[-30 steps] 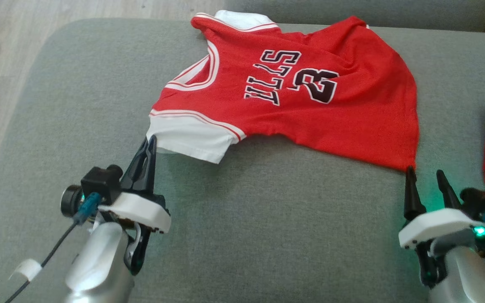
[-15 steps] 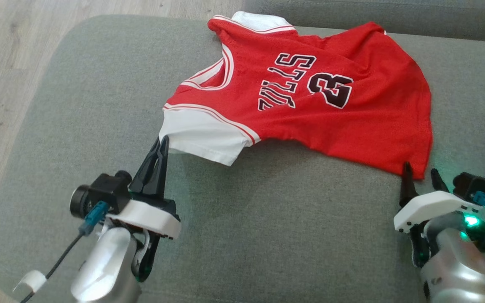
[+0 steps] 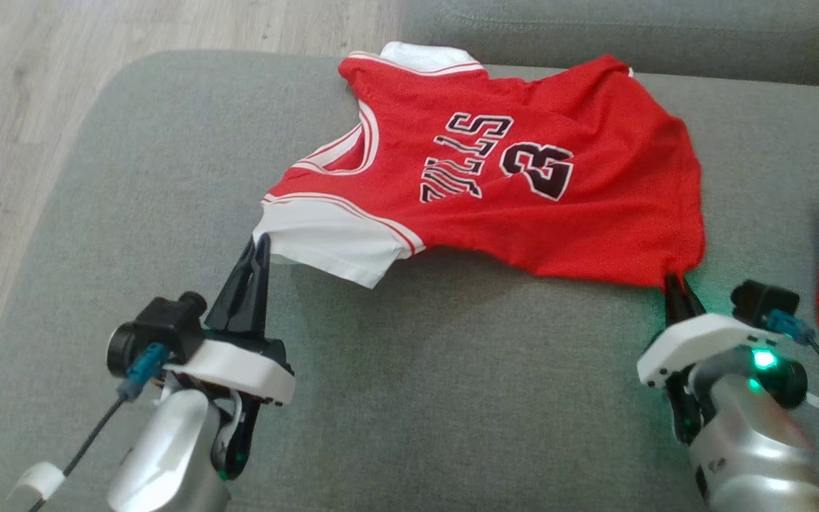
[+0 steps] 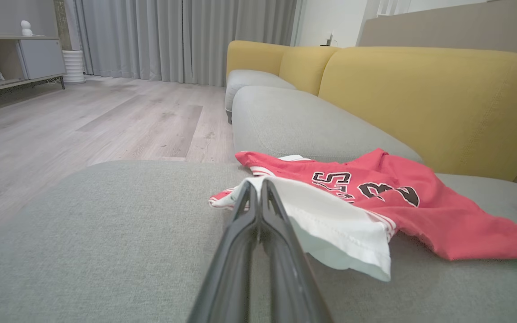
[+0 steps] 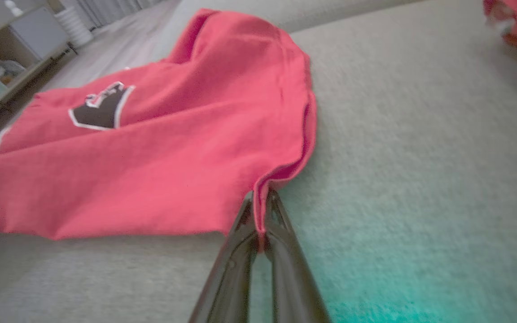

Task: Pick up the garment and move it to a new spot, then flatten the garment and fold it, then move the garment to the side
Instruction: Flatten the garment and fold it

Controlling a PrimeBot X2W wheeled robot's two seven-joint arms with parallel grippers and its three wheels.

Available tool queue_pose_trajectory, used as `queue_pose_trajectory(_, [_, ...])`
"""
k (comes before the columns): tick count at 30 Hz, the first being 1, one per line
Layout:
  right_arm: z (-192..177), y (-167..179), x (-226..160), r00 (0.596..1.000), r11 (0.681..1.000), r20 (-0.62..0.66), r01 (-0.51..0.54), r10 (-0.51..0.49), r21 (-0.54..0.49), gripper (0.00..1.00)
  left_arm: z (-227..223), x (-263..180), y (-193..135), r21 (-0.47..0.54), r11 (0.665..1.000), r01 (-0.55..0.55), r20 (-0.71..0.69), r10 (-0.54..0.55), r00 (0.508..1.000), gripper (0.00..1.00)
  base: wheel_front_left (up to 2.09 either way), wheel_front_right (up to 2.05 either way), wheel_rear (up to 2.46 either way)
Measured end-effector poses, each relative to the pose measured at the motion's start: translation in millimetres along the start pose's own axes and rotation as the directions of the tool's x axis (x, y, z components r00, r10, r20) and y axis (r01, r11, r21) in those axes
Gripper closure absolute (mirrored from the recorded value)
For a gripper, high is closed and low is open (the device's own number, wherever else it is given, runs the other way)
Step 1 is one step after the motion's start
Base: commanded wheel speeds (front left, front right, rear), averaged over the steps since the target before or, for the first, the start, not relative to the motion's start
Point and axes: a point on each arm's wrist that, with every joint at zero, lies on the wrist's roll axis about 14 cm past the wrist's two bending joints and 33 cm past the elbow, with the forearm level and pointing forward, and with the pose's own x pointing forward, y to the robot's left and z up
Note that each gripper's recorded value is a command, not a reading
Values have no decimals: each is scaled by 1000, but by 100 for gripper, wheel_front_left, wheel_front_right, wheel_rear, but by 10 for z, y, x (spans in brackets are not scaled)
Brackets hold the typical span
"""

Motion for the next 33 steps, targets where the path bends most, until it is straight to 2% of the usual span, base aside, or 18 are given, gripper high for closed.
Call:
queue_pose_trajectory(4, [375,192,-27,990,998,131,-58,59,-10,100,135,5,2,-23,1000,-2,34,3,999,100,0,0,0])
queue_pose_trajectory(8, [961,375,-112,945,993,306,-108,117,-45,100,426,23,62,-97,995,-20,109,31,994,100,0,0,0])
queue_pose_trajectory(14, [1844,719,-484,810,975,543,-170,219,-141,100,1388,77,-28,-66,997,39,332,-14,943,100,0,0,0])
queue_pose_trajectory(18, [2352,929,-848,710,957,643,-187,287,-220,100,2090,-35,-156,-50,994,92,481,-57,875,100,0,0,0])
queue_pose_trajectory(22, [2791,996,-1240,614,944,718,-171,327,-283,100,2624,-236,-250,-5,993,120,585,-95,805,100,0,0,0])
queue_pose_trajectory(25, [2992,1029,-1501,561,937,752,-163,346,-310,100,2924,-386,-330,5,988,157,637,-124,761,100,0,0,0])
queue_pose_trajectory(28, [3021,1005,-1635,558,936,755,-154,346,-315,100,3121,-486,-340,-19,982,188,667,-127,734,100,0,0,0])
queue_pose_trajectory(33, [2945,869,-1527,627,946,714,-127,310,-299,100,3060,-332,-169,6,990,140,613,-115,782,100,0,0,0])
